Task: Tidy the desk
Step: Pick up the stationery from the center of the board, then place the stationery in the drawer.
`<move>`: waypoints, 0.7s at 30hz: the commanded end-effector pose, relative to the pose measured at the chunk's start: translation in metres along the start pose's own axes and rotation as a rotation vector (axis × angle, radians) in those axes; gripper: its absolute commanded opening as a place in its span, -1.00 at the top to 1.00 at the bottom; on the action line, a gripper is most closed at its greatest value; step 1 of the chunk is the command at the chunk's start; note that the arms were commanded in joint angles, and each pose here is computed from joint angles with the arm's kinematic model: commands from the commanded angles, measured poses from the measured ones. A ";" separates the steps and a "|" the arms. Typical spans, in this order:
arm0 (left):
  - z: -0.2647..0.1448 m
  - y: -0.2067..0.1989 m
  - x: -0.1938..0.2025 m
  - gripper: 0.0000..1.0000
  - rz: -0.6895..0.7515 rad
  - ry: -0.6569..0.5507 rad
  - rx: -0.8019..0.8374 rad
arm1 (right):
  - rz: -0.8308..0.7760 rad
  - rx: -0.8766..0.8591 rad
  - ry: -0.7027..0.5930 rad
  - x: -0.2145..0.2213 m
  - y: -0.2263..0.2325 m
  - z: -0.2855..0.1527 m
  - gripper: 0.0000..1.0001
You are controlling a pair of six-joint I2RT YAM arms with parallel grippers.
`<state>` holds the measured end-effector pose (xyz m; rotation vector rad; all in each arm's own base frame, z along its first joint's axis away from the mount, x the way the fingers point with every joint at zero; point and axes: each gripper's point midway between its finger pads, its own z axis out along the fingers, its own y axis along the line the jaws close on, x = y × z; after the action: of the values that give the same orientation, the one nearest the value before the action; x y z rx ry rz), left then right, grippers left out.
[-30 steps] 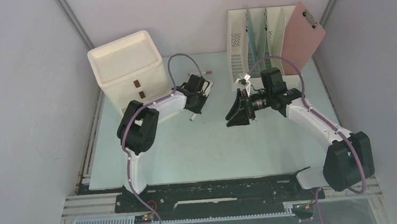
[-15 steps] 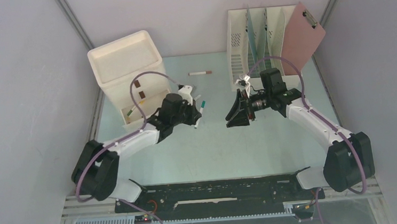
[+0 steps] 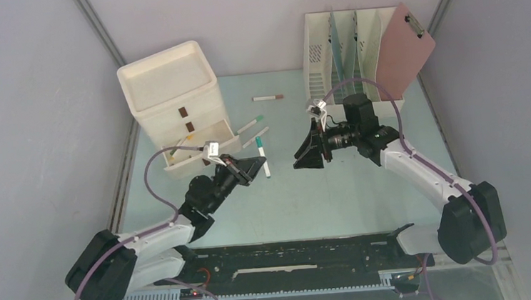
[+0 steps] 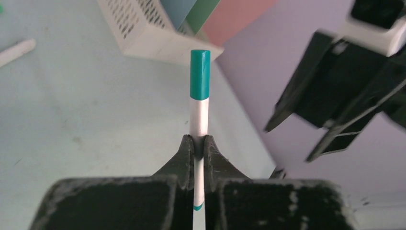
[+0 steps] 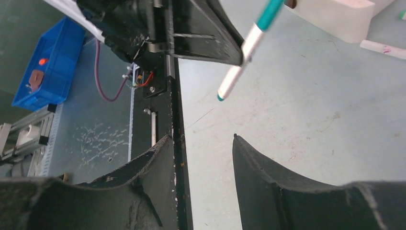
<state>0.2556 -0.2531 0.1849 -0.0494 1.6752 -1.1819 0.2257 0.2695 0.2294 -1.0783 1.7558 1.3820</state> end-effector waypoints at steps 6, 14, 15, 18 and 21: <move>-0.012 -0.036 -0.058 1.00 -0.313 -0.350 0.060 | 0.007 0.006 -0.041 -0.013 0.007 0.017 -0.17; -0.008 -0.051 -0.054 1.00 -0.400 -0.382 0.078 | 0.016 -0.008 -0.027 -0.009 0.011 0.023 -0.20; -0.007 -0.053 -0.053 1.00 -0.399 -0.380 0.079 | 0.017 -0.011 -0.025 -0.009 0.012 0.024 -0.20; -0.003 -0.059 -0.050 1.00 -0.396 -0.375 0.082 | 0.024 -0.019 -0.018 -0.006 0.013 0.026 -0.21; 0.000 -0.063 -0.046 1.00 -0.385 -0.371 0.078 | 0.034 -0.026 -0.012 -0.005 0.014 0.028 -0.21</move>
<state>0.2431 -0.2593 0.2340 -0.4960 1.4208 -1.3994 0.2167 0.2944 0.2310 -1.0524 1.7705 1.4183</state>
